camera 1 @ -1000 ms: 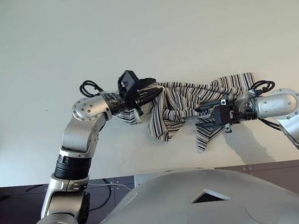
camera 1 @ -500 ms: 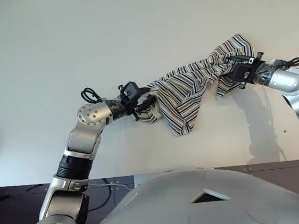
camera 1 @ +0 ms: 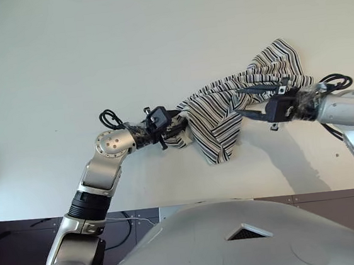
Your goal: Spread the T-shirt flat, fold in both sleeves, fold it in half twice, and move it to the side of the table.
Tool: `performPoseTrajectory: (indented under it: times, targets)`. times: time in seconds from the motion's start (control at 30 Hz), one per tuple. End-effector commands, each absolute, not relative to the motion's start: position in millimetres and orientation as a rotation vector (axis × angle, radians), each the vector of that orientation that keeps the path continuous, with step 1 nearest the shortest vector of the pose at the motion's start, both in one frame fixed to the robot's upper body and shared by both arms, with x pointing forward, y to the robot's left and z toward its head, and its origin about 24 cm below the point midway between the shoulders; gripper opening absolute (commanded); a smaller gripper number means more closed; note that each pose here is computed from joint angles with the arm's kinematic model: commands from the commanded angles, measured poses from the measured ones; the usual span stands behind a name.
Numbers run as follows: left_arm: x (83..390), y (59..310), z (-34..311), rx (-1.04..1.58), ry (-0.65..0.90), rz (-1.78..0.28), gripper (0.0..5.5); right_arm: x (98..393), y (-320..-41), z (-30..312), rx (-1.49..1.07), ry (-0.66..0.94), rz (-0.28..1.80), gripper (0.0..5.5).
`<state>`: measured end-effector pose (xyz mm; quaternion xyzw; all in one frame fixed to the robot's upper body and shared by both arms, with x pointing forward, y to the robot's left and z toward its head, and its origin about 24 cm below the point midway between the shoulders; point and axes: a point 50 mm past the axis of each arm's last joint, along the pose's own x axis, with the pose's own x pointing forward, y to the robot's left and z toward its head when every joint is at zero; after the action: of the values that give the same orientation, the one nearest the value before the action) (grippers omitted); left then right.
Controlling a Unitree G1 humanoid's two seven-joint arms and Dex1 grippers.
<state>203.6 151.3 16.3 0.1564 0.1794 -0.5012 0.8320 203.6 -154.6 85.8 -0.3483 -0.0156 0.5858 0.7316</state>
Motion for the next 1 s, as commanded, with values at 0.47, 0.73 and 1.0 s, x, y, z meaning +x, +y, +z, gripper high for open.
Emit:
performPoseTrajectory:
  times: [0.47, 0.73, 1.0]
  targets:
    - [181.4, 164.5, -9.9, 0.595, 0.457, -1.141, 1.81, 189.9, -220.9, 40.0, -1.09, 0.283, 1.301, 2.11]
    - [186.8, 162.5, 0.5, 0.619, 0.355, -1.106, 1.81, 195.4, -240.9, 66.3, -1.089, 0.252, 1.153, 2.11]
    - [190.0, 162.4, 8.0, 0.584, 0.329, -1.09, 1.81, 142.1, -188.0, 89.1, -0.963, 0.036, 1.438, 2.11]
